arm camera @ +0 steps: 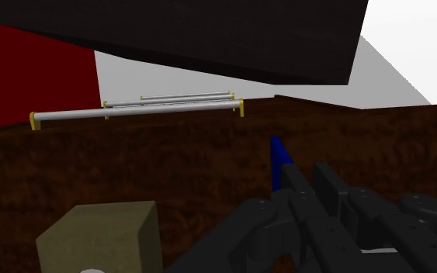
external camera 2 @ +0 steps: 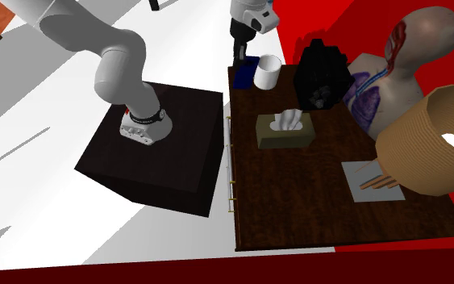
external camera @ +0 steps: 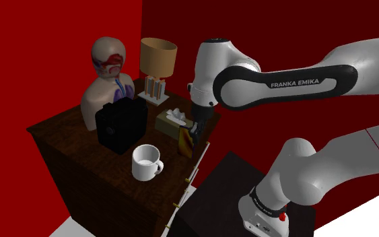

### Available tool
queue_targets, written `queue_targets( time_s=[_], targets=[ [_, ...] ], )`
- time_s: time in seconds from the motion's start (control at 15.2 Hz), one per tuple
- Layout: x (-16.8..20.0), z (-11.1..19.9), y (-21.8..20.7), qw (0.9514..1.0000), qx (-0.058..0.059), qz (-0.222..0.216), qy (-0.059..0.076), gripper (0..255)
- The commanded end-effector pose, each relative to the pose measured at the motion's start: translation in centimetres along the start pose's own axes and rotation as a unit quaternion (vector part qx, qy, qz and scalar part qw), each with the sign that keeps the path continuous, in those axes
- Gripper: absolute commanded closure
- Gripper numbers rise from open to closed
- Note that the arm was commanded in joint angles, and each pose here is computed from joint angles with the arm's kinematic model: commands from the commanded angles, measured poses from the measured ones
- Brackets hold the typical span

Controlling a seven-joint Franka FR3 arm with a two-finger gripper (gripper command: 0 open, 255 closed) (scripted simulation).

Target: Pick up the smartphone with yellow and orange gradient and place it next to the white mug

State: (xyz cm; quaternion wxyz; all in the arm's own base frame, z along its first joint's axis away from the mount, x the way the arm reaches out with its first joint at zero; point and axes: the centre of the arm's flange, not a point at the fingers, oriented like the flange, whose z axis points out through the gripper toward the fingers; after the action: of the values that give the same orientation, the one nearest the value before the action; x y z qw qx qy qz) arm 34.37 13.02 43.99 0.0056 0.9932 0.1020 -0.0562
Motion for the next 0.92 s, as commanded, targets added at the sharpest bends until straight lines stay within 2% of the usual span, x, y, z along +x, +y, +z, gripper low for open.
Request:
queue_targets(
  time_s=[0.0,0.66,0.86],
  targets=[
    [0.1,1.1,0.0,1.0000,0.000,0.000,0.000,255],
    [0.7,6.2,0.0,1.0000,0.000,0.000,0.000,255],
    [0.7,6.2,0.0,1.0000,0.000,0.000,0.000,255]
  ],
)
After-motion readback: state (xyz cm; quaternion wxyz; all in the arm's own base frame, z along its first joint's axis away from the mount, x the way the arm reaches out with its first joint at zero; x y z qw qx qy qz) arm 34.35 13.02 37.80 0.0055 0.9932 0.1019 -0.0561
